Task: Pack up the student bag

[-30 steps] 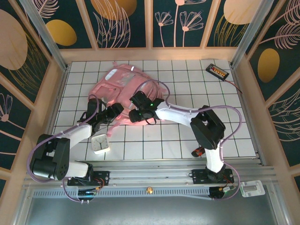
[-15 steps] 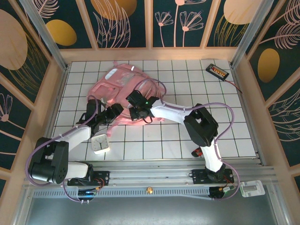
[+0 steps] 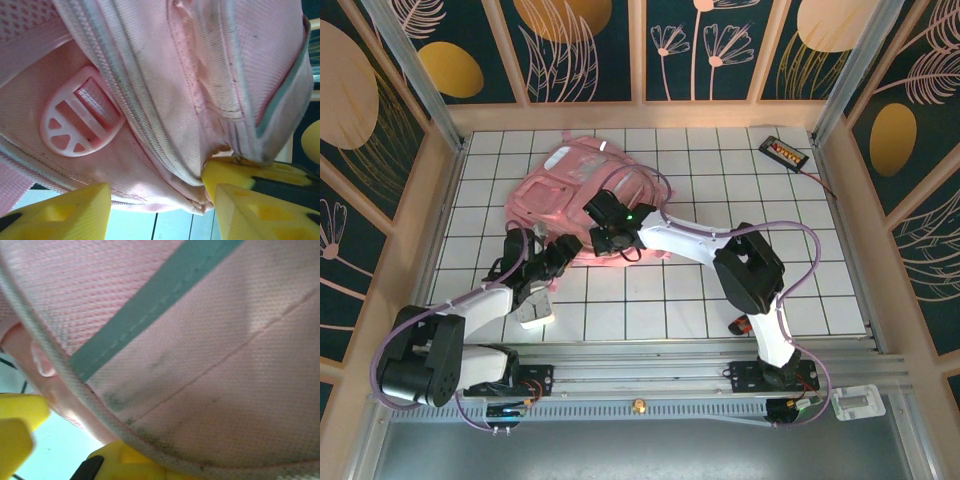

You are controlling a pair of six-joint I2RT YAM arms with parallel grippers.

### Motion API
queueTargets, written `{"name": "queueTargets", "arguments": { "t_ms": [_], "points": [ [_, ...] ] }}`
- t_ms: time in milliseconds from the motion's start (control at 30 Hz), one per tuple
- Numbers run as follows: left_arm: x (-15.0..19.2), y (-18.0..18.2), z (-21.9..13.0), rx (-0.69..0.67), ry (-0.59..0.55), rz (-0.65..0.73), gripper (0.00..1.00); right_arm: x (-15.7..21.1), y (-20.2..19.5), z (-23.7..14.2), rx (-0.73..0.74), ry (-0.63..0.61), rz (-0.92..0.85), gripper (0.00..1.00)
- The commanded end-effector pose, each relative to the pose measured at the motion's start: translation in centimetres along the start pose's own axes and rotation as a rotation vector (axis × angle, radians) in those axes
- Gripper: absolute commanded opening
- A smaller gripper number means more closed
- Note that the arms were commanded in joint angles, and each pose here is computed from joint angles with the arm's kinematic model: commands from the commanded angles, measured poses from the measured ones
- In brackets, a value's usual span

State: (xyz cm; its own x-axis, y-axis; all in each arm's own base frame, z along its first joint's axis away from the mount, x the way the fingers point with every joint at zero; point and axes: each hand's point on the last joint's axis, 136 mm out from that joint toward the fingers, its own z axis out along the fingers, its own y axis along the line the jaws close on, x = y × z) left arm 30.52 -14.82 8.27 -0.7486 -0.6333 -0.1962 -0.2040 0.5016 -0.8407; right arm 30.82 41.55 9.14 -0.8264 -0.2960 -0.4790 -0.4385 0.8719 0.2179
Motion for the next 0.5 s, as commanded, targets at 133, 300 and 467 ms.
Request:
{"name": "queueTargets", "arguments": {
  "t_ms": [133, 300, 467],
  "points": [
    [-2.0, -2.1, 1.5, 0.067, -0.041, -0.005, 0.50, -0.5, 2.3, -2.3, -0.064, -0.017, -0.025, 0.00],
    [-2.6, -2.3, 2.5, 0.060, -0.038, 0.003, 0.15, 0.0, 1.3, -2.8, -0.026, -0.015, -0.040, 0.00],
    [-2.7, -1.2, 2.6, -0.010, -0.037, 0.056, 0.00, 0.7, -2.7, -2.9, 0.083, -0.007, -0.065, 0.00]
  ]
}}
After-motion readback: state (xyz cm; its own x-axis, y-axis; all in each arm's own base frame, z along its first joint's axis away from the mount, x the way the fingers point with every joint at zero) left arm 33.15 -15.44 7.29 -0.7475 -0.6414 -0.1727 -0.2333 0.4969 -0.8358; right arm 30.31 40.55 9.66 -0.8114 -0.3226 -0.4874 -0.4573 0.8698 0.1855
